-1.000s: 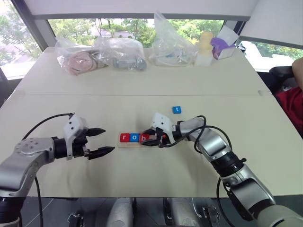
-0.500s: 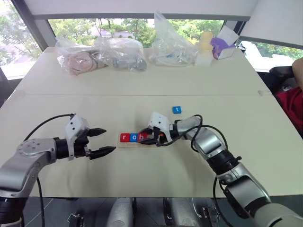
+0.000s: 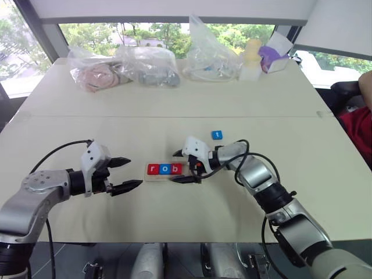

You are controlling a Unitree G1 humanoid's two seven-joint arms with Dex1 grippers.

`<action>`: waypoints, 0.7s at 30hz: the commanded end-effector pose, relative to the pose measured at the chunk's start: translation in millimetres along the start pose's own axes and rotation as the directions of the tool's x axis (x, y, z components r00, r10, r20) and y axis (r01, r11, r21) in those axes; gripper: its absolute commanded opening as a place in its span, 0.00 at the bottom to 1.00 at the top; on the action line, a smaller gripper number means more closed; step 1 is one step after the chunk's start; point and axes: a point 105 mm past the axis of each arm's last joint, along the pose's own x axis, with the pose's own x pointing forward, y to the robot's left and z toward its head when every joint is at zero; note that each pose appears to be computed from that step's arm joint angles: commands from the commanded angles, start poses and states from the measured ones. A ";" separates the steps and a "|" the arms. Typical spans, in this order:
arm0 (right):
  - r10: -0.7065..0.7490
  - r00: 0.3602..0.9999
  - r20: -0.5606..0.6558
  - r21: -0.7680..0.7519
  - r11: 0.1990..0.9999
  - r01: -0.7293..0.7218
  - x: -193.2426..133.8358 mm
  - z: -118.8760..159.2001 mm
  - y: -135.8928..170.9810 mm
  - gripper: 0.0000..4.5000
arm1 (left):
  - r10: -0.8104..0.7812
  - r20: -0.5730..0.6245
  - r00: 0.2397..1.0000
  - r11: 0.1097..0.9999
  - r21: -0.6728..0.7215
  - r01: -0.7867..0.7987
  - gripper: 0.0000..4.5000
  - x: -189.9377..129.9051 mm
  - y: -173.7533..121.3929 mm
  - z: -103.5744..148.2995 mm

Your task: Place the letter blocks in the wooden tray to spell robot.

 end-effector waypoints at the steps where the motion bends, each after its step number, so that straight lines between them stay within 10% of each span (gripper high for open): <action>1: -0.077 0.993 0.092 0.005 0.997 0.076 -20.9 24.6 -16.3 0.98 | -0.015 0.049 0.999 0.999 0.035 0.013 1.00 1.1 -5.1 16.5; 9: -0.465 0.884 0.051 0.350 0.837 0.421 -77.7 19.3 -47.8 0.98 | -0.059 0.166 0.984 0.996 0.072 0.048 1.00 18.0 -23.2 54.4; 21: -0.591 0.782 -0.198 0.542 0.599 0.590 -53.7 -13.2 -11.4 0.98 | -0.109 0.135 0.985 0.978 0.189 0.082 1.00 50.1 -27.8 61.0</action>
